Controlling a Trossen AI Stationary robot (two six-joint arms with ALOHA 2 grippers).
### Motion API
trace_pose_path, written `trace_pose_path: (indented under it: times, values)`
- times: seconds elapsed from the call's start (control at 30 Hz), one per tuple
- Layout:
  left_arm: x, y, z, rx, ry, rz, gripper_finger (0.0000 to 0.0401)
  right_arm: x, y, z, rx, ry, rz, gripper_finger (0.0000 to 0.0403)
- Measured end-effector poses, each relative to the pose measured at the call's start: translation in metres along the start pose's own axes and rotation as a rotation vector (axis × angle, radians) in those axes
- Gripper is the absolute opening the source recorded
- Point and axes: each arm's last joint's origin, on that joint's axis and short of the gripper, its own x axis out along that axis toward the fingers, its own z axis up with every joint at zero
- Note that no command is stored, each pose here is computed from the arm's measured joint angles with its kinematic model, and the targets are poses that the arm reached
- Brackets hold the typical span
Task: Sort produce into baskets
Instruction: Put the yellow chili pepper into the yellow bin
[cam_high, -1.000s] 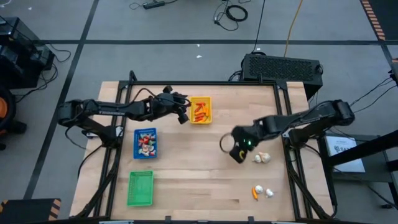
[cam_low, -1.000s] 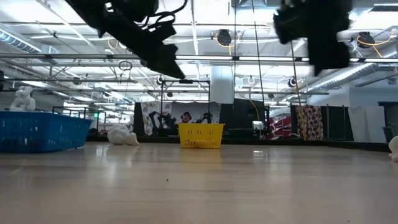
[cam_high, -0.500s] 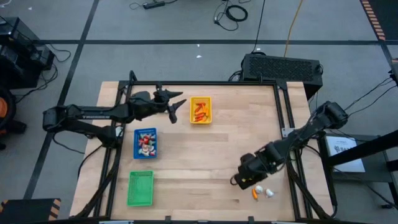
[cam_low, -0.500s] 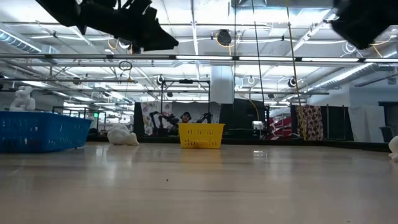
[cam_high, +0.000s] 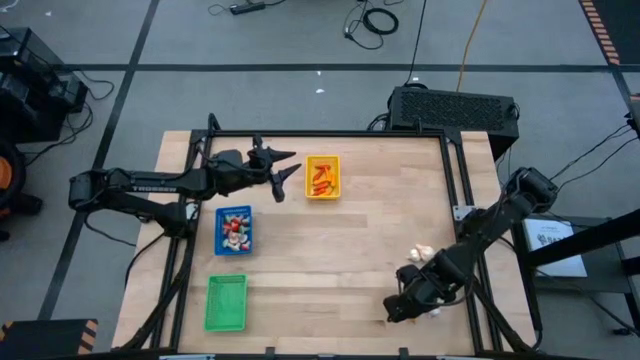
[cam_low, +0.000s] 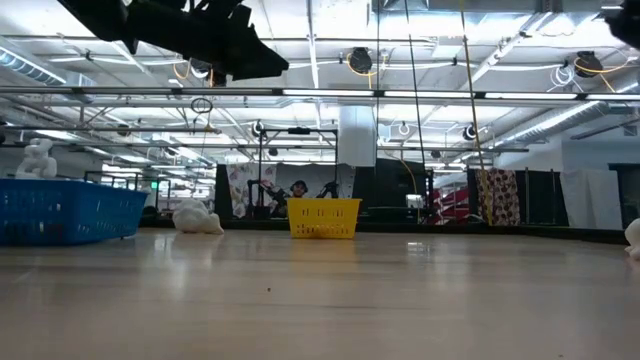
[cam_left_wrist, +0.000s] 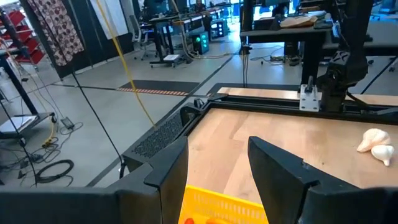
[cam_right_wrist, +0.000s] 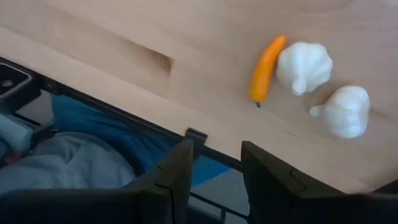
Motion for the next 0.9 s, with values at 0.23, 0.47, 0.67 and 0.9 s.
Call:
trace_pose_path:
  times: [0.23,0.47,0.67,0.9]
  values:
    - [0.000,0.000,0.000,-0.001,0.000,-0.001,0.0176,0.004,-0.003,-0.001,0.023,-0.019,-0.033,0.0127]
    - [0.000,0.000,0.000,0.005,0.004,-0.001,0.0176,0.007,-0.004,-0.003,0.013,-0.069,-0.013,0.0127]
    - [-0.001,-0.001,-0.014,0.058,0.140,-0.018,0.0176,0.008,-0.005,-0.006,0.002,-0.123,0.013,0.0127]
    - [-0.004,-0.004,-0.028,0.119,0.283,-0.095,0.0176,0.013,-0.008,-0.007,0.037,-0.148,-0.007,0.0127]
